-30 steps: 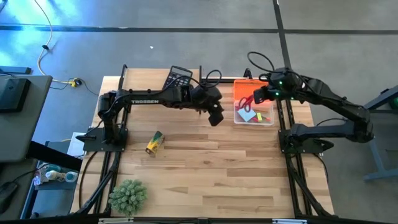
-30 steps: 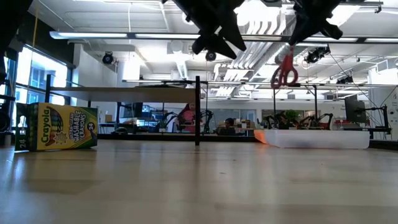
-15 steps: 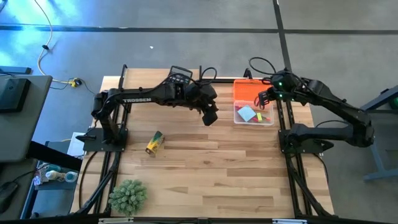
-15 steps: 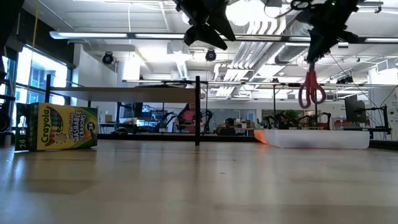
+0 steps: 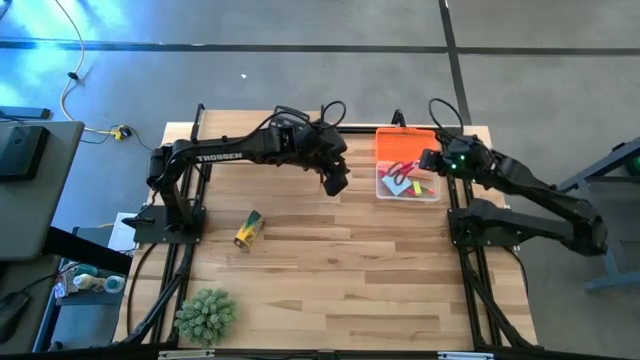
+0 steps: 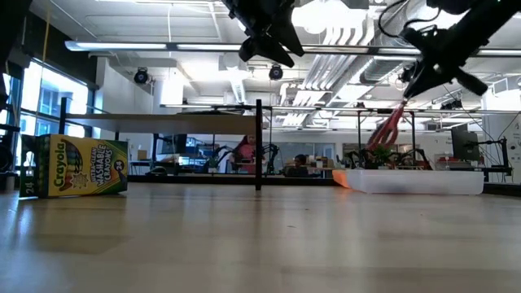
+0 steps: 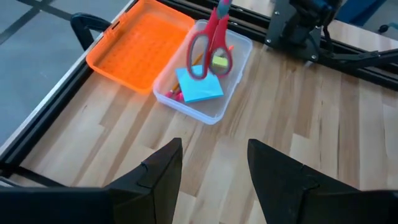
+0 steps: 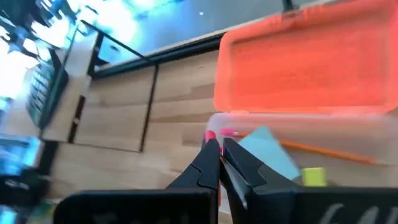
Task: Pack school essentials
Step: Put the red scissors into the orange supply box
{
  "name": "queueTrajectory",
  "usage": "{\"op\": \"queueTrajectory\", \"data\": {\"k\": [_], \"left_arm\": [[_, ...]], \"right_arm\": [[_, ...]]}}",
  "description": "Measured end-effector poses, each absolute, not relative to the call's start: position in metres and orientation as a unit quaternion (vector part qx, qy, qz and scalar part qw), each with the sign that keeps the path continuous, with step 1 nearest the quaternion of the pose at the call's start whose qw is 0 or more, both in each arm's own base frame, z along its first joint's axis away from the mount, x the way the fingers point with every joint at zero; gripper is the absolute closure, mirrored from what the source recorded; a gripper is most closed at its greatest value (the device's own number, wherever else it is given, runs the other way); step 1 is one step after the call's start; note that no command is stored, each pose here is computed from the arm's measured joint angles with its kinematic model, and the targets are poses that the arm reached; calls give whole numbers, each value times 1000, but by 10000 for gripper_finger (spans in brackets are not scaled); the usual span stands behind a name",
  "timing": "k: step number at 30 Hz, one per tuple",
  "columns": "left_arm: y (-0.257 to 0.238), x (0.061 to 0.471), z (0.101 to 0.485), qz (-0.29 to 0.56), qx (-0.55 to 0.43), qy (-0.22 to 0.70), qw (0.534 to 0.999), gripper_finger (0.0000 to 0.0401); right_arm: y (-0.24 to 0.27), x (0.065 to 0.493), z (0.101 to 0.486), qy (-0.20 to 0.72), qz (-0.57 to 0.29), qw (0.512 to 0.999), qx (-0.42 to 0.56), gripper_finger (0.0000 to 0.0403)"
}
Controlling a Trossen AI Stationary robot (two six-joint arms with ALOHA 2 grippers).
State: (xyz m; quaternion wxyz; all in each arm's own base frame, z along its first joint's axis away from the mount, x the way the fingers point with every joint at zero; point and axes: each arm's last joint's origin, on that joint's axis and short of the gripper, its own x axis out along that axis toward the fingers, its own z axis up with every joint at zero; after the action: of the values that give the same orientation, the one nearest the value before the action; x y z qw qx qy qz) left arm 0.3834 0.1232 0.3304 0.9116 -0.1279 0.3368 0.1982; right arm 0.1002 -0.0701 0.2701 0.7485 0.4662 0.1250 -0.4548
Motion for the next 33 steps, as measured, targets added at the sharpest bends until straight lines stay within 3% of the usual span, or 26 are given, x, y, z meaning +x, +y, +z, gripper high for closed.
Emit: {"op": "queueTrajectory", "data": {"k": [9, 21, 33], "left_arm": [[124, 383, 331, 199, -128, 337, 912, 232], [124, 383, 330, 196, -119, 338, 913, 232], [124, 383, 331, 196, -119, 338, 913, 232]], "right_arm": [[-72, 107, 231, 98, -422, 727, 532, 402], [-72, 108, 222, 145, -433, 725, 516, 402], [-75, 112, 220, 135, -442, 709, 532, 402]]}}
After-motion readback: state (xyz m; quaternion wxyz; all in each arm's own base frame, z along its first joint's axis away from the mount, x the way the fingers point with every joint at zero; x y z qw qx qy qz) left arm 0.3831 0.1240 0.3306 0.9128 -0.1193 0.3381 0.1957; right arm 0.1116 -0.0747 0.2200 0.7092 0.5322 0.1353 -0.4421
